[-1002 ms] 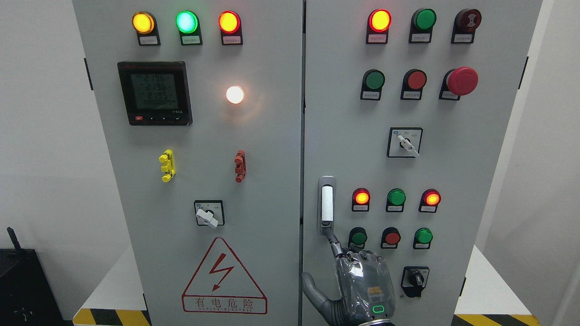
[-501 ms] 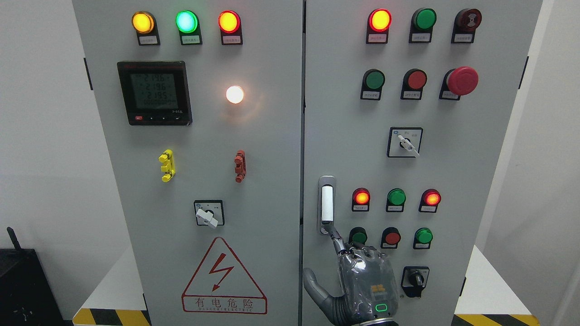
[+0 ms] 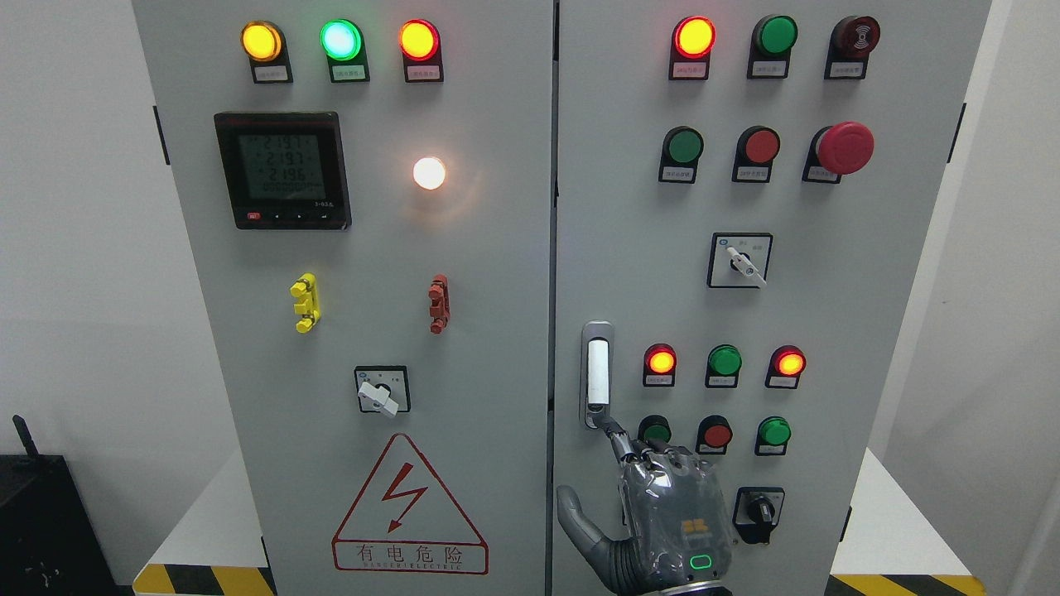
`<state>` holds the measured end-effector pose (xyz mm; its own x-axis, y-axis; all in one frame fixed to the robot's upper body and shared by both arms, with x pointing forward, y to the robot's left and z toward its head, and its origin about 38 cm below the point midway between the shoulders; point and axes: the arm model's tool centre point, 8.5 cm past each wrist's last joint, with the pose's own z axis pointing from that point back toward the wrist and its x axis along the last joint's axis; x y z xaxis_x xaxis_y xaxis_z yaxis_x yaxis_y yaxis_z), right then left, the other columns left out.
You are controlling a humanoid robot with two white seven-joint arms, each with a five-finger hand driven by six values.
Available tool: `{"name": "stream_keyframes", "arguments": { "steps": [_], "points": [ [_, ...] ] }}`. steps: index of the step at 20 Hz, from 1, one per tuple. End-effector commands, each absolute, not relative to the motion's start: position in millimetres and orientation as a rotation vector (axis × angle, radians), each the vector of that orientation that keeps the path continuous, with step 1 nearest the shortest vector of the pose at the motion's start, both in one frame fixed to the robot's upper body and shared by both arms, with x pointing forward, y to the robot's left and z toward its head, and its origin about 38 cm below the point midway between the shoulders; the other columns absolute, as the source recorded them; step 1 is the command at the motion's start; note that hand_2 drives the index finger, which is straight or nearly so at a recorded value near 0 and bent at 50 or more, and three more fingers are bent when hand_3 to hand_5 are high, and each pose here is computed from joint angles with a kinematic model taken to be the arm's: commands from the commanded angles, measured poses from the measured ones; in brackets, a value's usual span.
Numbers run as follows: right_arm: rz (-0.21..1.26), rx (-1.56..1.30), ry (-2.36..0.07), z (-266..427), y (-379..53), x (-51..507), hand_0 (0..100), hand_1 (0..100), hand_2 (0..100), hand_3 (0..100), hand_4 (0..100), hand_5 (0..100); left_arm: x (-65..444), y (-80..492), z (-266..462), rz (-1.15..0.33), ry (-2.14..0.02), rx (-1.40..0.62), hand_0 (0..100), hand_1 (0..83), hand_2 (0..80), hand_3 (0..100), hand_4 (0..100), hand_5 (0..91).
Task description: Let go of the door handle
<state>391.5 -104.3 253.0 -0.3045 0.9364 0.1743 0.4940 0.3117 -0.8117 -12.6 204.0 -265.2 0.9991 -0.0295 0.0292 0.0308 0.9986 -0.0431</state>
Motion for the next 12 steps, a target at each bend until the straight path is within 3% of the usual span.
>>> {"name": "stream_keyframes", "arguments": {
  "steps": [1,7,12],
  "points": [
    [0.834,-1.268,-1.955,263,-107,379,38,30,41,79,73,70,-13,204,-265,-0.03,-0.029,-0.044,0,0.0,4.5,11,0,0.0],
    [0.812,-1.279,-1.963,270,-109,375,33,26,52,82,68,64,-13,204,-265,-0.03,-0.029,-0.044,0,0.0,4.4,11,0,0.0],
    [0.807,-1.289,-1.969,274,-110,374,20,28,57,78,63,55,-13,204,-265,-0.03,-0.027,-0.044,0,0.0,4.3,11,0,0.0]
  ]
}}
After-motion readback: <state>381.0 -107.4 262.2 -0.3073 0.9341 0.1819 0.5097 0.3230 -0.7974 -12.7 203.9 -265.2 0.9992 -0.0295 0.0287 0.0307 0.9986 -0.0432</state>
